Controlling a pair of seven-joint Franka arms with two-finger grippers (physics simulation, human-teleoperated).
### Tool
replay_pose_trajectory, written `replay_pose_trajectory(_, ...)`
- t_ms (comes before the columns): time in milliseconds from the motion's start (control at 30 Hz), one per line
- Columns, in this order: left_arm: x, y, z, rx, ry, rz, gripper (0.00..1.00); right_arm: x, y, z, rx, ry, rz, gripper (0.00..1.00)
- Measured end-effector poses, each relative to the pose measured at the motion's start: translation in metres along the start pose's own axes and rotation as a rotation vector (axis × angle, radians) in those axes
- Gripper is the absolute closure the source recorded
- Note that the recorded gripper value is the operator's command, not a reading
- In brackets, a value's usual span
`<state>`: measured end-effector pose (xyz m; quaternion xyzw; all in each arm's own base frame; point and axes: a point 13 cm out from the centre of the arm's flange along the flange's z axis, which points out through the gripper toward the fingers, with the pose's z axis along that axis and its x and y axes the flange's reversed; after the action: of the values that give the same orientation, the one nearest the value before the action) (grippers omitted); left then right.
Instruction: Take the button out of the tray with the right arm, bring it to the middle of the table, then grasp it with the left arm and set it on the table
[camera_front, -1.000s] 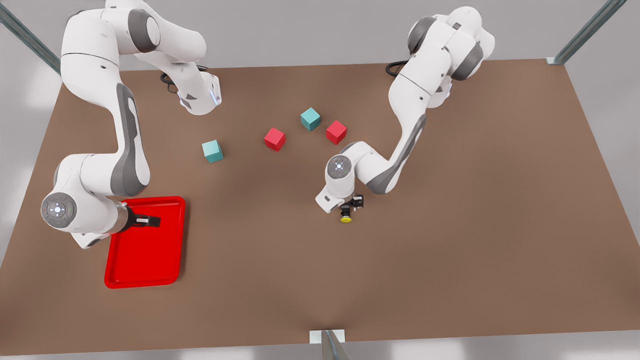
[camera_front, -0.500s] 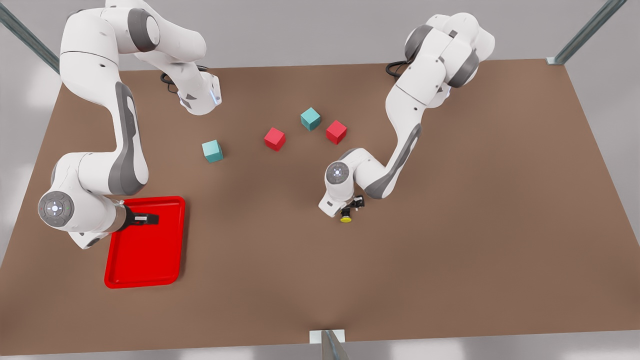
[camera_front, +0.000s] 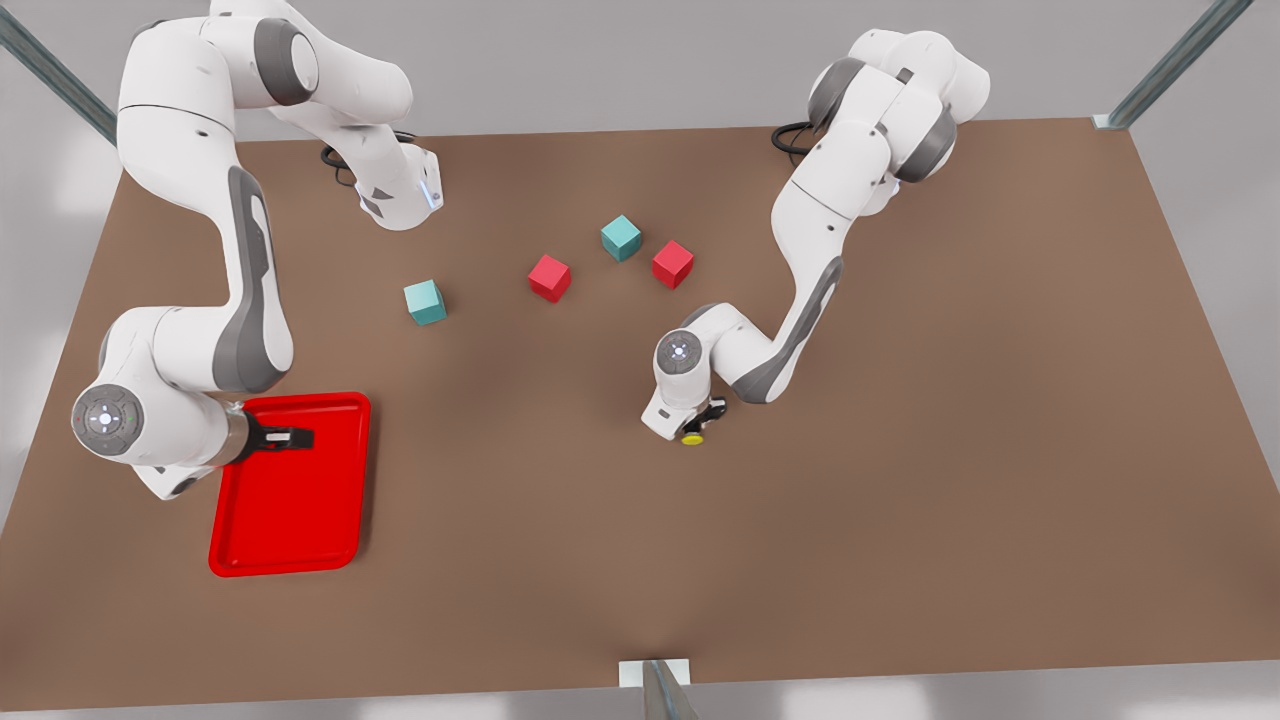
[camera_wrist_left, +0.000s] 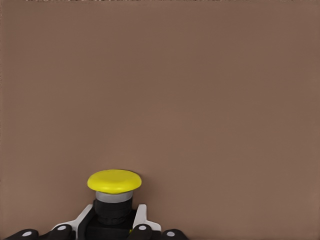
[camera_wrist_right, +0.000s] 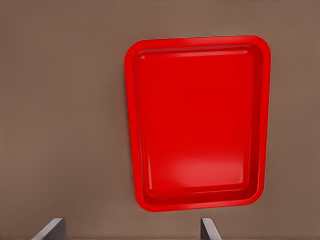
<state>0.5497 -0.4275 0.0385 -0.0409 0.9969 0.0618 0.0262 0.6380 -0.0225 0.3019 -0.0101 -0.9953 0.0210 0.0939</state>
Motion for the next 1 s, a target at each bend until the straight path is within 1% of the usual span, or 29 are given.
replay_pose_trajectory(67, -0.001, 0.001, -0.002, 0.0, -0.001, -0.008, 0.68, 0.0, 0.001, 0.0, 0.0, -0.001, -0.003, 0.0)
replay_pose_trajectory(300, -0.027, 0.018, -0.044, 0.039, 0.012, -0.084, 0.67, 0.0, 0.0, 0.0, -0.001, -0.001, -0.007, 0.0)
replay_pose_trajectory(400, -0.055, 0.033, -0.066, 0.054, -0.035, -0.158, 0.67, 0.0, 0.0, -0.001, -0.001, -0.001, -0.009, 0.0)
replay_pose_trajectory(533, -0.115, 0.048, -0.092, 0.058, -0.188, -0.302, 0.67, 0.0, 0.0, -0.001, -0.001, 0.0, -0.011, 0.0)
replay_pose_trajectory(567, -0.124, 0.051, -0.09, 0.028, -0.248, -0.326, 0.67, 0.0, -0.001, -0.001, -0.001, 0.0, -0.011, 0.0)
replay_pose_trajectory(667, -0.133, 0.055, -0.078, -0.102, -0.44, -0.375, 0.67, 0.0, -0.001, 0.0, -0.001, 0.001, -0.012, 0.0)
replay_pose_trajectory(733, -0.135, 0.053, -0.074, -0.145, -0.533, -0.427, 0.67, 0.0, 0.0, -0.001, -0.001, 0.001, -0.013, 0.0)
replay_pose_trajectory(833, -0.145, 0.048, -0.085, -0.117, -0.615, -0.571, 0.67, 0.0, 0.0, 0.0, -0.001, 0.001, -0.015, 0.0)
replay_pose_trajectory(900, -0.147, 0.044, -0.076, -0.108, -0.664, -0.662, 0.67, 0.0, 0.0, 0.0, -0.001, 0.002, -0.015, 0.0)
replay_pose_trajectory(1000, -0.146, 0.035, -0.053, -0.056, -0.691, -0.792, 0.68, 0.001, 0.0, 0.0, -0.002, 0.002, -0.016, 0.0)
